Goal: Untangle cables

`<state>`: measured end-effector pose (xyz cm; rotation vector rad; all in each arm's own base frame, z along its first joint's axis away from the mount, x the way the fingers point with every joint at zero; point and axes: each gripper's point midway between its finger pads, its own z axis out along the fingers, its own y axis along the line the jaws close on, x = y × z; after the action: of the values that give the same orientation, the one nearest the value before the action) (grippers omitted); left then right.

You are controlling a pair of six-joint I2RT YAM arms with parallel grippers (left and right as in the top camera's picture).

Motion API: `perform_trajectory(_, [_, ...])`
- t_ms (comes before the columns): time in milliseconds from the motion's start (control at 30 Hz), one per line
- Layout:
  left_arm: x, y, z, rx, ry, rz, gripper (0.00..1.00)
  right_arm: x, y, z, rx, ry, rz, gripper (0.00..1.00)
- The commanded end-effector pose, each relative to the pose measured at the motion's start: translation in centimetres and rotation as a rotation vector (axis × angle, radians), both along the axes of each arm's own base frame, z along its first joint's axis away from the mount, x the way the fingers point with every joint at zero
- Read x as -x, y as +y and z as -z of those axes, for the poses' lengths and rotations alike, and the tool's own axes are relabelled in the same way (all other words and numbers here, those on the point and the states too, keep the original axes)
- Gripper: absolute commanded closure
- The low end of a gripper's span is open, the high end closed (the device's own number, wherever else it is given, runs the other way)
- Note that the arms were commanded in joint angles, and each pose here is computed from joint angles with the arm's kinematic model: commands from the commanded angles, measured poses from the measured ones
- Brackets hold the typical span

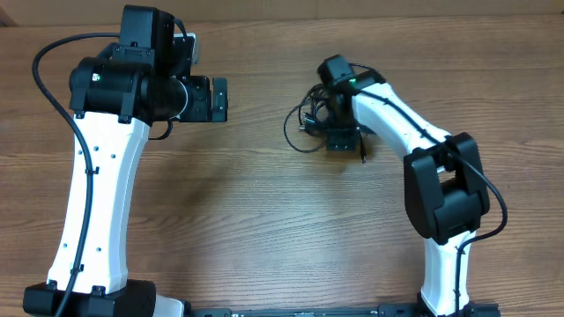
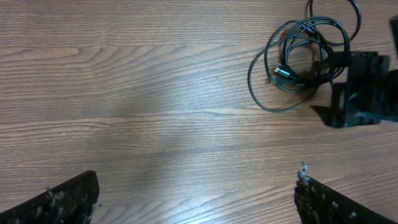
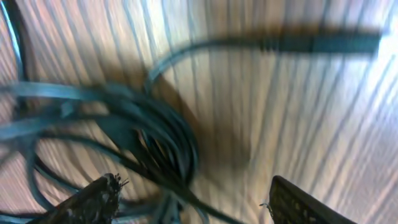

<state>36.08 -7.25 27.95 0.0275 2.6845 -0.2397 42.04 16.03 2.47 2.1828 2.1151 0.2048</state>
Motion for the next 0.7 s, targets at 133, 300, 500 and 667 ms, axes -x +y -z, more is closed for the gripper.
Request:
perform_trajectory(133, [0.2,0.4,-0.8,-0.015,-0.031,0.008,0.00,-0.1,0.3,0.2,0.010,-0.017,-0.038,0.28])
perform_trajectory(300, [0.1,0.3,-0.9,-0.014,-0.033,0.008,0.00,0.8,0.5,0.6,0.023,0.003,-0.063,0.42])
perform_trajectory(500, [0.1,0.3,-0.8,-0.014,-0.033,0.008,0.00,2.9,0.0,2.6,0.052,0.060,-0.077,0.74])
perform_trajectory(667, [0.0,0.3,-0.9,-0.013,-0.040,0.008,0.00,3.1,1.1,2.8,0.007,0.058,-0.251,0.96])
